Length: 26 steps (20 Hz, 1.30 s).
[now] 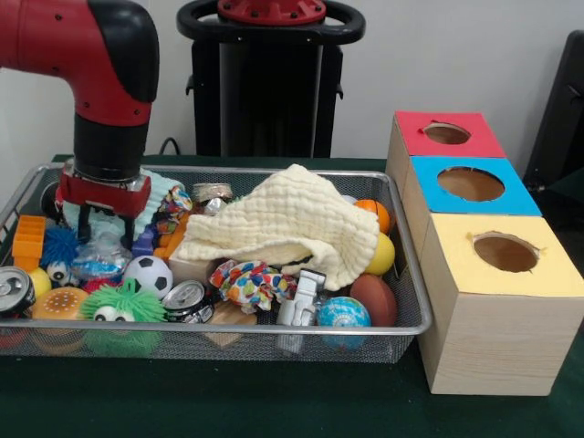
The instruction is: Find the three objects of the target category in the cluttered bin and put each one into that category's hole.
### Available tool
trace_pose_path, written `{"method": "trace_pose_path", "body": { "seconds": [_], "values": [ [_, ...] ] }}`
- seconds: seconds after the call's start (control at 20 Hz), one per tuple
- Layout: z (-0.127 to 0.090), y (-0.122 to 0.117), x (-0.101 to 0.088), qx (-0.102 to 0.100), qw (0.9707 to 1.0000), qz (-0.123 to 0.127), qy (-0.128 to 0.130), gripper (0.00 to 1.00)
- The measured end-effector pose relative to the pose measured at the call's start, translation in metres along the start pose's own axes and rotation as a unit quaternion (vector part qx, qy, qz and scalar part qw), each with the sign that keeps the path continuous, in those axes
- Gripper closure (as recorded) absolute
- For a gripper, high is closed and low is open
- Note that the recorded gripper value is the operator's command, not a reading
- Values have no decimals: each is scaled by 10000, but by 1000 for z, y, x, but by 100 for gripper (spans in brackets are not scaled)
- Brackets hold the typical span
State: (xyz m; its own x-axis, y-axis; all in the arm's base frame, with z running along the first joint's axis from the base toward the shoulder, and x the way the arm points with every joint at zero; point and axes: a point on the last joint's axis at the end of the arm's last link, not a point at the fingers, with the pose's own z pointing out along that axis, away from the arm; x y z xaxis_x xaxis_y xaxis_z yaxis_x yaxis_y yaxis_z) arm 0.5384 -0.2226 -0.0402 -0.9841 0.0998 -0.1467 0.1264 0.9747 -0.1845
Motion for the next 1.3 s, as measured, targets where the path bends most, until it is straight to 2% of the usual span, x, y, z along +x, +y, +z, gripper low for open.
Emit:
{"method": "trace_pose_path", "body": {
  "seconds": [0.05, 0.1, 0.25, 0.45, 0.5, 0.65, 0.8, 0.85, 1.0, 1.05, 1.1, 1.15, 1.3],
  "values": [
    [1, 1, 0, 24, 10000, -44, -6, 0],
    [3, 6, -1, 123, 9997, -219, -19, 0],
    [7, 13, 0, 227, 9989, -420, -20, 0],
    [13, 15, 1, 266, 9984, -496, -63, 0],
    [14, 13, 3, 247, 9986, -462, -78, 100],
    [15, 11, 4, 232, 9989, -410, -65, 100],
    [15, 6, 5, 190, 9997, -180, 1, 100],
    [10, 6, 5, 158, 9999, -8, 57, 100],
    [1, 9, 3, 124, 9997, 176, 152, 100],
    [-7, 10, 3, 110, 9992, 293, 239, 100],
    [-22, 13, 4, 83, 9976, 521, 441, 100],
    [-26, 14, 5, 73, 9970, 586, 504, 100],
    [-49, 20, 8, 0, 9925, 901, 828, 100]
  ]
}}
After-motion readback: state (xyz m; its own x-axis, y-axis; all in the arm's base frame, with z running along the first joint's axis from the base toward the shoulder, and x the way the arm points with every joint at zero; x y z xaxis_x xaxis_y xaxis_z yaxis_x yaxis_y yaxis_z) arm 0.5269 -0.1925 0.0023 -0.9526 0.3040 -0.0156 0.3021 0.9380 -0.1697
